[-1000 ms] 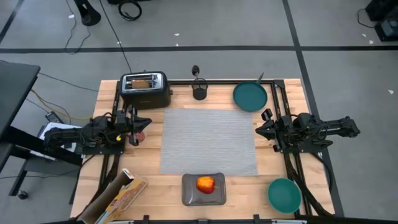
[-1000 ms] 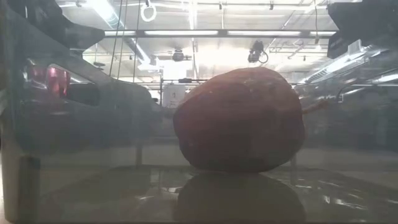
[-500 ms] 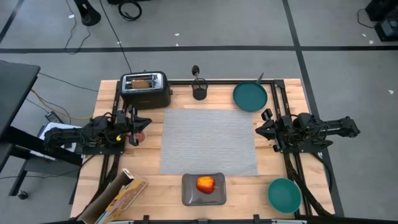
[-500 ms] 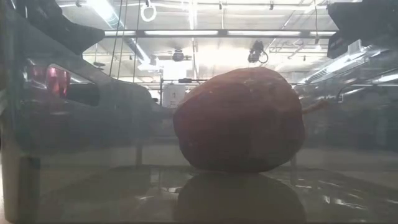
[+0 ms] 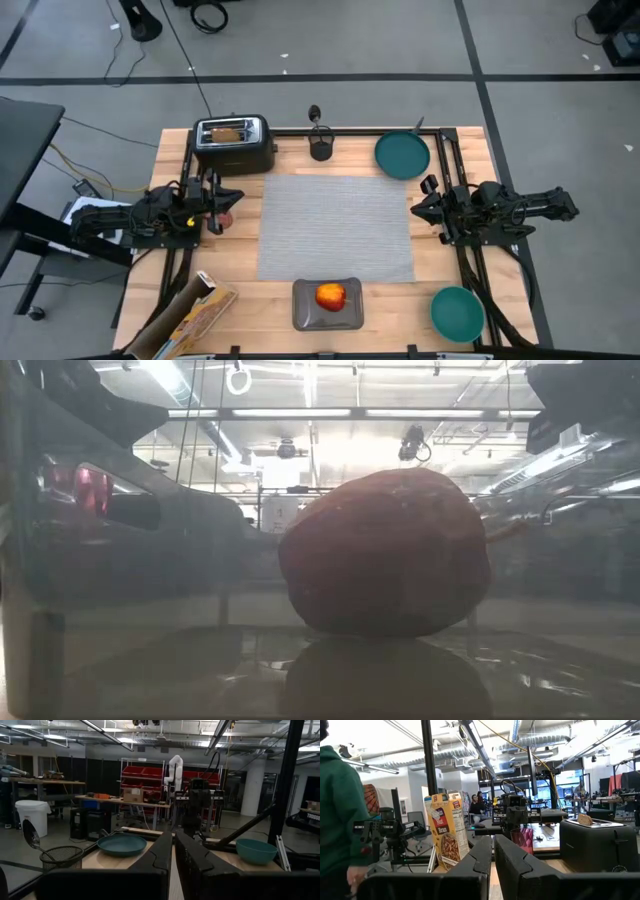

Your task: Arrange a breakfast setting

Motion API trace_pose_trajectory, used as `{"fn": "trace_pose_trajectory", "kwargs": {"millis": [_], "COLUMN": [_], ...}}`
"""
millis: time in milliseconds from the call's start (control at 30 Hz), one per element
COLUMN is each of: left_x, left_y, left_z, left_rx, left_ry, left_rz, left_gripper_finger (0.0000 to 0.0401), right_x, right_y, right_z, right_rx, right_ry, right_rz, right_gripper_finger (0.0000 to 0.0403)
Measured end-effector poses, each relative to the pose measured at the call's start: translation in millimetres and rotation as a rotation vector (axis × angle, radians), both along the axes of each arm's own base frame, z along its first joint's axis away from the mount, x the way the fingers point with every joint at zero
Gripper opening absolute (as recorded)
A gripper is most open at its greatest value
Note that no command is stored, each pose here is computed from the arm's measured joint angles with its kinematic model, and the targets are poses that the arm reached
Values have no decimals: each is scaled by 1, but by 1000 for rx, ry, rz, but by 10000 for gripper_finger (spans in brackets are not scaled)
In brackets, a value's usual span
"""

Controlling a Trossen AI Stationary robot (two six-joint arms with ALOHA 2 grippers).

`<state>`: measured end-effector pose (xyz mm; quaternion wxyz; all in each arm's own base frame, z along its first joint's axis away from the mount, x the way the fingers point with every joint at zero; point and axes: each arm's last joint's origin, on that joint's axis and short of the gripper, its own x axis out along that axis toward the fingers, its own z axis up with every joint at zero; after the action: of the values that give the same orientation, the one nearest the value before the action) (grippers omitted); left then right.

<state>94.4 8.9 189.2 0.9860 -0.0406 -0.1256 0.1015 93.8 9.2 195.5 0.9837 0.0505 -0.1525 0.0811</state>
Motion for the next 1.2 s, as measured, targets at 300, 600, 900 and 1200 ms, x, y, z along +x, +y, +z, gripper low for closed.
{"fn": "trace_pose_trajectory", "kwargs": {"millis": [300,600,900,1200], "left_x": [0,0,0,0], "left_y": [0,0,0,0], "left_z": [0,0,0,1], "left_rx": [0,0,0,0], "left_ry": [0,0,0,-7], "left_rz": [0,0,0,0], "left_gripper_finger": [29,29,29,29], "right_x": [0,0,0,0], "right_y": [0,0,-3,-9], "right_z": [0,0,-1,0], "right_rx": [0,0,-66,-193], "right_ry": [0,0,-2,0], "right_rz": [0,0,-110,-341], "right_gripper_finger": [30,30,30,30]}}
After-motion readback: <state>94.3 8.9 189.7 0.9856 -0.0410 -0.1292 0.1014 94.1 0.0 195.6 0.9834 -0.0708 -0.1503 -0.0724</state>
